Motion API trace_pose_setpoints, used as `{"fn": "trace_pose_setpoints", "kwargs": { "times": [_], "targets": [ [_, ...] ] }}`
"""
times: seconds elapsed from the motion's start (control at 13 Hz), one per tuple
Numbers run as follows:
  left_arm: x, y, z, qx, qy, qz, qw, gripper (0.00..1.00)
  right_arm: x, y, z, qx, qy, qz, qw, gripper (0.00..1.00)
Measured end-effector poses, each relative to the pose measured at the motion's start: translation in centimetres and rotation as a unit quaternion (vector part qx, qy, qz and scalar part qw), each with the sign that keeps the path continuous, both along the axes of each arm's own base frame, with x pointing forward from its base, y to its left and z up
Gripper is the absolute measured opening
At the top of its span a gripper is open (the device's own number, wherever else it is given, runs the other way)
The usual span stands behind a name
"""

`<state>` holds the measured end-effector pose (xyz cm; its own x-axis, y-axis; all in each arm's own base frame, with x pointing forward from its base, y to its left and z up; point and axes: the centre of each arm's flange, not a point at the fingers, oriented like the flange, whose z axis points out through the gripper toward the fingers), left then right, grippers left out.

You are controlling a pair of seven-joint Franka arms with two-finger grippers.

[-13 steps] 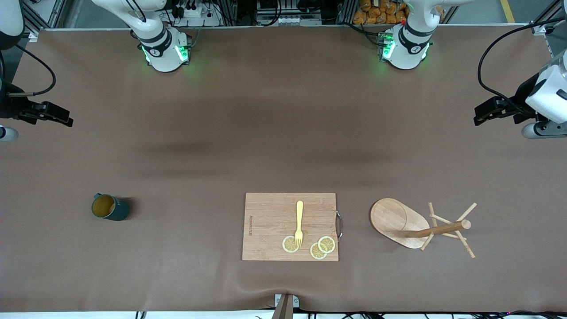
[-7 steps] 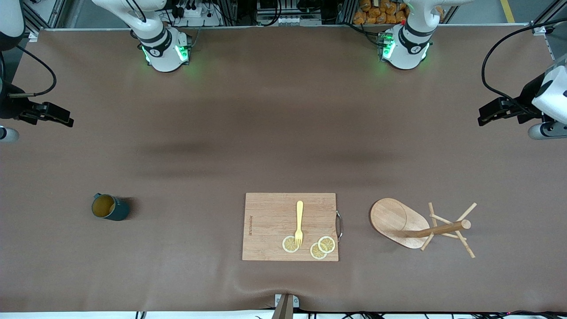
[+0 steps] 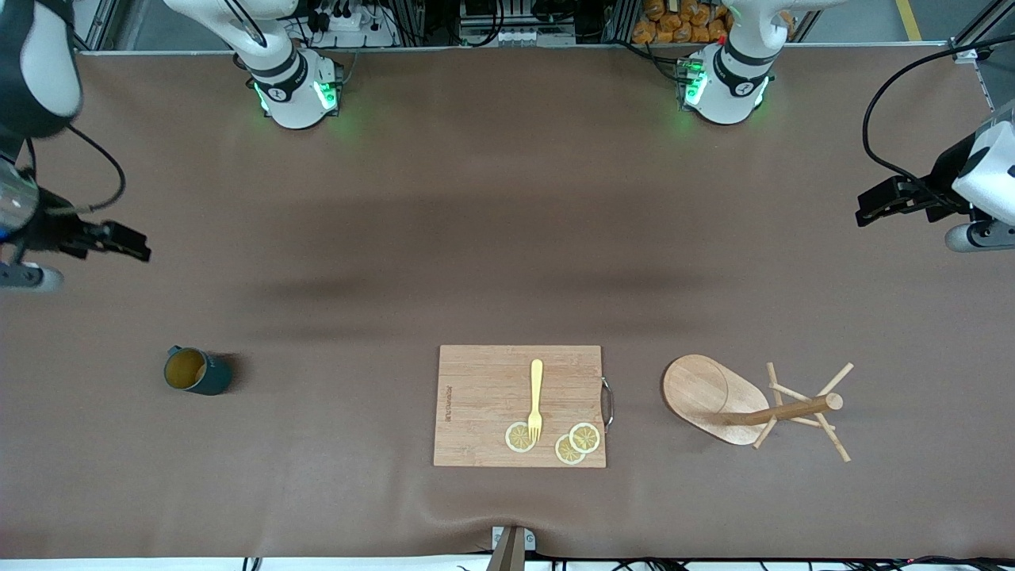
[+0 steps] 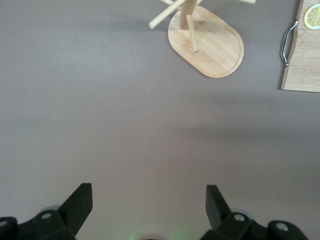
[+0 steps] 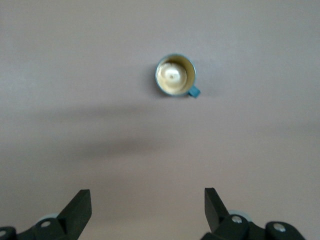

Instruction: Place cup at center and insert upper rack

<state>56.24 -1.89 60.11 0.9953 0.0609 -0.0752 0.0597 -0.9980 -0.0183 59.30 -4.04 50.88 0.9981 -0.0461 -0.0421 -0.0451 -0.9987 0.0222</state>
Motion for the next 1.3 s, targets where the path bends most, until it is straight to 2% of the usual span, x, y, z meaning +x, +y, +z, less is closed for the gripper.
{"fn": "trace_pose_setpoints", "kwargs": {
  "times": [0.38,0.54,0.77,1.07,1.3],
  "targets": [
    [0.0,0.2,-0.1,0.0,0.003,0.002,1.0,1.0,5.0,-0.1,-9.3,-0.003,-0.033,0.005,0.999,1.0],
    [0.0,0.6,-0.2,0.0,0.004,0.005,1.0,1.0,6.1,-0.1,-12.8,-0.003,-0.035,0.006,0.999,1.0],
    [0.0,0.7,-0.2,0.0,0.005,0.006,1.0,1.0,7.0,-0.1,-17.6,-0.003,-0.026,0.007,1.0,1.0],
    [0.0,0.7,-0.3,0.0,0.006,0.007,1.0,1.0,7.8,0.4,-21.5,-0.004,-0.034,0.012,0.999,1.0],
    [0.1,0.7,-0.4,0.0,0.007,0.007,1.0,1.0,8.3,0.7,-22.8,-0.005,-0.049,0.016,0.999,1.0]
  ]
}}
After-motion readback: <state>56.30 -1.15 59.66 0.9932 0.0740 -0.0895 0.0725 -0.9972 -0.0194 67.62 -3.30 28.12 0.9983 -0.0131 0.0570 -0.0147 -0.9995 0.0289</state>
